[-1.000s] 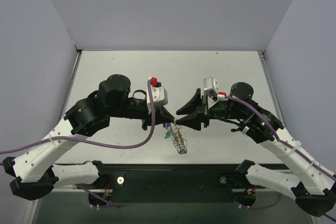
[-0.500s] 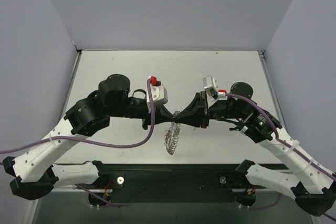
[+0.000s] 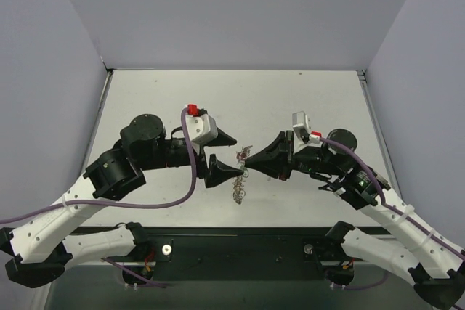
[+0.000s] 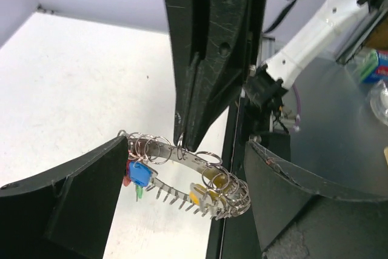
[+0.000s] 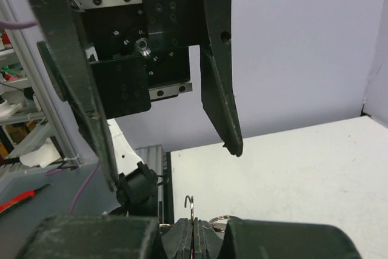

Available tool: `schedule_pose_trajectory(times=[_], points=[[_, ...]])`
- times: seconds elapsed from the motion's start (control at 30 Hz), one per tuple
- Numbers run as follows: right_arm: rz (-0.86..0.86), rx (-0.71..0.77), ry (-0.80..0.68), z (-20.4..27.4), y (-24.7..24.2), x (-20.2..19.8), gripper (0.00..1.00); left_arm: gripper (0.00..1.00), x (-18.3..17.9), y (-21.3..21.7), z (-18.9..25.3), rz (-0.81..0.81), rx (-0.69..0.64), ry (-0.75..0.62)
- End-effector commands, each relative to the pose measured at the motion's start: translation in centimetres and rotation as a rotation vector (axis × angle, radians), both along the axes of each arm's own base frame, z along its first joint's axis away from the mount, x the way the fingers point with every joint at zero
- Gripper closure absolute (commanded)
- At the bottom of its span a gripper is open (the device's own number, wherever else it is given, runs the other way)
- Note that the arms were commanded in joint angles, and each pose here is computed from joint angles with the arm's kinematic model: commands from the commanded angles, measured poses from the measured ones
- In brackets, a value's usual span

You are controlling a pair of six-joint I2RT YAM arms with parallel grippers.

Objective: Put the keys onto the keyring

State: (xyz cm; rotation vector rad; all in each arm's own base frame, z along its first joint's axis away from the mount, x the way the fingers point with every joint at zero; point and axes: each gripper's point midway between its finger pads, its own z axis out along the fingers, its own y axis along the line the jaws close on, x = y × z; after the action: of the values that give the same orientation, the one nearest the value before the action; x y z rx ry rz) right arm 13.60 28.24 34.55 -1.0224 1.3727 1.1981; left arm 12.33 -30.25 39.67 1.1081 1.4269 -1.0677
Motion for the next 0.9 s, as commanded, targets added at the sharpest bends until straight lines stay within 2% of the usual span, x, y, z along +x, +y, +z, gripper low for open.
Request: schedule_pose_trajectory(times=[0.0, 0.17, 0.23, 0.37, 0.5, 0.73, 0.87], points=[[-0.045, 0.249, -0.211, 7.2, -1.5, -0.7, 1.00, 0.15, 0.7, 0.5, 4.7, 0.041, -0.208, -0.046], [-0.076, 0.345, -0.254, 8.6, -2.9, -1.6, 1.00, 0.20, 2.0, 1.4, 5.1, -0.005, -0.301, 0.015], [-0.069, 0.373, -0.259, 9.3, -3.2, -2.0, 1.00, 0.27, 1.2, 1.4, 6.2, -0.076, -0.356, 0.000], [-0.072, 0.397, -0.264, 9.8, -3.4, -2.2, 1.00, 0.40, 1.0, 0.7, 6.3, -0.135, -0.367, 0.003], [-0.069, 0.409, -0.262, 10.1, -3.4, -2.2, 1.00, 0.40, -0.1, 0.3, 6.6, -0.216, -0.377, 0.000], [-0.066, 0.416, -0.257, 10.2, -3.3, -2.1, 1.00, 0.39, -0.7, -0.6, 6.4, -0.259, -0.359, 0.005], [-0.065, 0.419, -0.258, 10.3, -3.3, -2.1, 1.00, 0.42, -0.7, -1.6, 5.6, -0.268, -0.322, 0.008]])
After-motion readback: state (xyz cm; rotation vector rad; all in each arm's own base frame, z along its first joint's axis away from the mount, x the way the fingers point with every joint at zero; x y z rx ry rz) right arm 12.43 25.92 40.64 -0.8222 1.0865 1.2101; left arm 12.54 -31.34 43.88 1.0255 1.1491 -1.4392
